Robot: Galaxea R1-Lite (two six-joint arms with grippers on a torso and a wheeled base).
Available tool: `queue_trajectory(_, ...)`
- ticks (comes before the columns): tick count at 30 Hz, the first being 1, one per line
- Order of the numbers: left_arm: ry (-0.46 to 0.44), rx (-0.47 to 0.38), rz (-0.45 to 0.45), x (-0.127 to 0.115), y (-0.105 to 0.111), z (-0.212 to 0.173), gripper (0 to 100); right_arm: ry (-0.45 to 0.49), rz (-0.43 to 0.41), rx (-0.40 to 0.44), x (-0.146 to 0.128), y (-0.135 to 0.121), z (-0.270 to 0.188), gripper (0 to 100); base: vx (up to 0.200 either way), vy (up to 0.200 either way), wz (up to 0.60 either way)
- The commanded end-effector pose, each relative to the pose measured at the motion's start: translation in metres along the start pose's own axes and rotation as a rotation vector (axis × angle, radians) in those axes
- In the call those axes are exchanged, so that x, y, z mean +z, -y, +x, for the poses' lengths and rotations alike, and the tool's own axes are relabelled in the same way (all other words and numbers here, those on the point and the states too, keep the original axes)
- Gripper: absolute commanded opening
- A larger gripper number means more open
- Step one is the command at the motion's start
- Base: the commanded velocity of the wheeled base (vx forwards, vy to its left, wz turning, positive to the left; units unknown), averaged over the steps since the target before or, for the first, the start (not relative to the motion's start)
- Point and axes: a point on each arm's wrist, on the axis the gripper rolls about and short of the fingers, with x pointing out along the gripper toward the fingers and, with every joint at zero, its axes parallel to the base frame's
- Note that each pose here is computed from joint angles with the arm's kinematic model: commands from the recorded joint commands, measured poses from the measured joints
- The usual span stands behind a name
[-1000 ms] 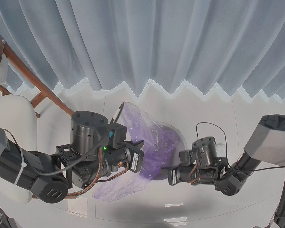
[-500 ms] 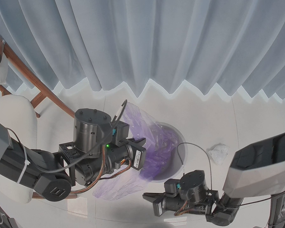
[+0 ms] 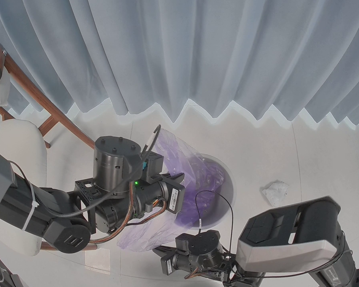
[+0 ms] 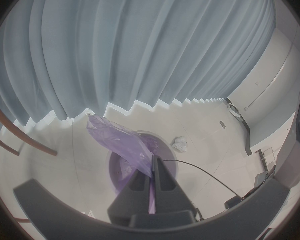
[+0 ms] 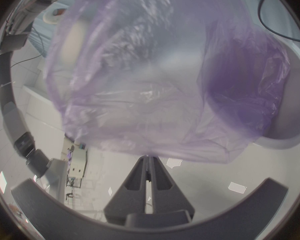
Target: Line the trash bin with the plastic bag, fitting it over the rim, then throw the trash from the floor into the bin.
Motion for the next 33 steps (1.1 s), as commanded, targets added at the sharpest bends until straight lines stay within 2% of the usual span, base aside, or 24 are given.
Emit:
queue_trajectory(1,0.006,0.000,-0.002,0.002,0.000,0.000,0,0.045,0.047,-0.076,-0.011,0.004,0.023,0,0.000,0.000,0.00)
queue_trajectory(5,0.006,0.000,-0.002,0.002,0.000,0.000,0,0.116,0.110,-0.110,0.006,0.006,0.016,0,0.000,0.000,0.00)
queue_trajectory(12,0.009,0.000,-0.005,0.003,0.000,-0.001,0,0.202,0.142,-0.173,0.044,0.028,-0.013,0,0.000,0.000,0.00)
queue_trajectory(15,0.007,-0.006,-0.003,0.002,0.002,0.001,0,0.259,0.172,-0.242,0.064,0.056,-0.029,0,0.000,0.000,0.00)
queue_trajectory(23,0.008,-0.023,0.003,0.003,0.011,0.024,0,0.316,0.179,-0.380,0.081,0.109,-0.046,0,0.000,0.000,0.00)
queue_trajectory(26,0.000,-0.026,0.009,0.000,0.011,0.025,0,0.284,0.174,-0.383,0.075,0.104,-0.055,0,0.000,0.000,0.00)
queue_trajectory(33,-0.057,-0.017,0.054,-0.013,0.007,0.015,0,0.132,0.152,-0.302,0.048,0.059,-0.090,0,0.000,0.000,0.00)
